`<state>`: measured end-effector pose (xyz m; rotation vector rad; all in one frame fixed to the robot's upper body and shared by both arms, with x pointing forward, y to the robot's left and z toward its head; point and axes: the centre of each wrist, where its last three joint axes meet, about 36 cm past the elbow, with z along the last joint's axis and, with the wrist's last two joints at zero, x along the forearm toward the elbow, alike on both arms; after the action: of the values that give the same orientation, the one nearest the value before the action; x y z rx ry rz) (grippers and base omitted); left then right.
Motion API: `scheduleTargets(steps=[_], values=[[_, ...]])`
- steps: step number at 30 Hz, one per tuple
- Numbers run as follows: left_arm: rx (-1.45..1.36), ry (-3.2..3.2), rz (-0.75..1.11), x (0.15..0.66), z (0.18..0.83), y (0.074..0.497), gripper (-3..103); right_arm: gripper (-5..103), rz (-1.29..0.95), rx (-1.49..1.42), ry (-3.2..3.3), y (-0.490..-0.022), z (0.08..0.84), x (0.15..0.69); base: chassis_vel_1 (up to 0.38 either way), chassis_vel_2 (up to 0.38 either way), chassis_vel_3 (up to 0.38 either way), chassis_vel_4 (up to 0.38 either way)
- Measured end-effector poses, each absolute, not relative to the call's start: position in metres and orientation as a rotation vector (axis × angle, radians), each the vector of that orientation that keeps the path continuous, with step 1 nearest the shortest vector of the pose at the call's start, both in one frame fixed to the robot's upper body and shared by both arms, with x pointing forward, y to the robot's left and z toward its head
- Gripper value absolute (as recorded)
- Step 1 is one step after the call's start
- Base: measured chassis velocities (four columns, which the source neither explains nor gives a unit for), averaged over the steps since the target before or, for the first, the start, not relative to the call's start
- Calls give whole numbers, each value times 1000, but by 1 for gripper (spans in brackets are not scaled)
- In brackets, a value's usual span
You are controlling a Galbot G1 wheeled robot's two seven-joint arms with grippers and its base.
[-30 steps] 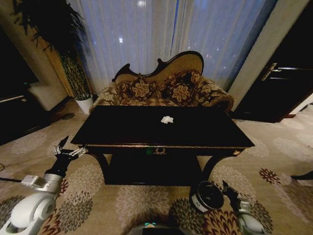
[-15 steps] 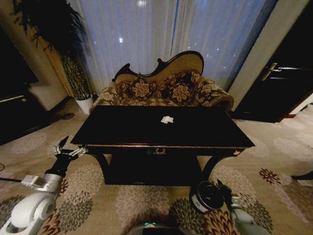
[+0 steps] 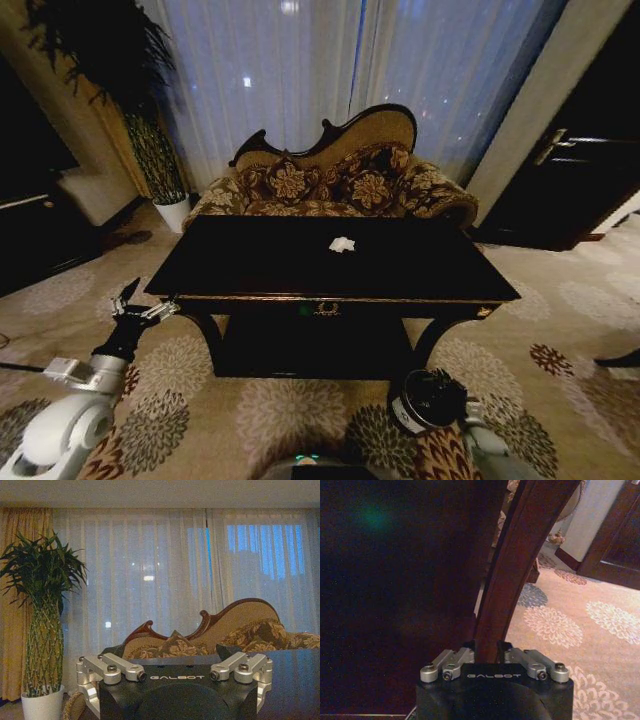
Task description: Move to the front of the table and place the trash on the table into the trash bin.
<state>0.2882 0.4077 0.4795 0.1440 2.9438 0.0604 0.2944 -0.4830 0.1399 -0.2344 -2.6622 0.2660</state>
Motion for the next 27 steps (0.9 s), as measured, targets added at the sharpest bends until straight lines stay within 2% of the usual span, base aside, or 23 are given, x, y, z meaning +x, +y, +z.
scheduleTargets(steps=[3,7,9,11,12,16,21,23,27], values=[[144,2944,60,288,479,408,100,31,265,-238,-2663,-482,140,294,0,0,0,0],[144,2944,61,288,480,408,100,53,265,-249,-2662,-479,142,293,0,0,0,0],[144,2944,60,288,480,408,100,53,267,-255,-2658,-478,143,293,0,0,0,0],[144,2944,61,288,480,408,100,63,278,-270,-2639,-478,149,288,0,0,0,0],[144,2944,61,288,480,408,100,63,278,-270,-2639,-478,149,288,0,0,0,0],[144,2944,60,288,479,408,100,85,254,-281,-2638,-482,168,269,0,0,0,0],[144,2944,60,288,480,408,100,95,222,-257,-2669,-488,186,252,0,0,0,0],[144,2944,60,288,480,408,100,100,113,-159,-2737,-496,211,228,0,0,0,0],[144,2944,60,288,480,408,100,100,56,-86,-2766,-503,228,204,0,0,0,0]])
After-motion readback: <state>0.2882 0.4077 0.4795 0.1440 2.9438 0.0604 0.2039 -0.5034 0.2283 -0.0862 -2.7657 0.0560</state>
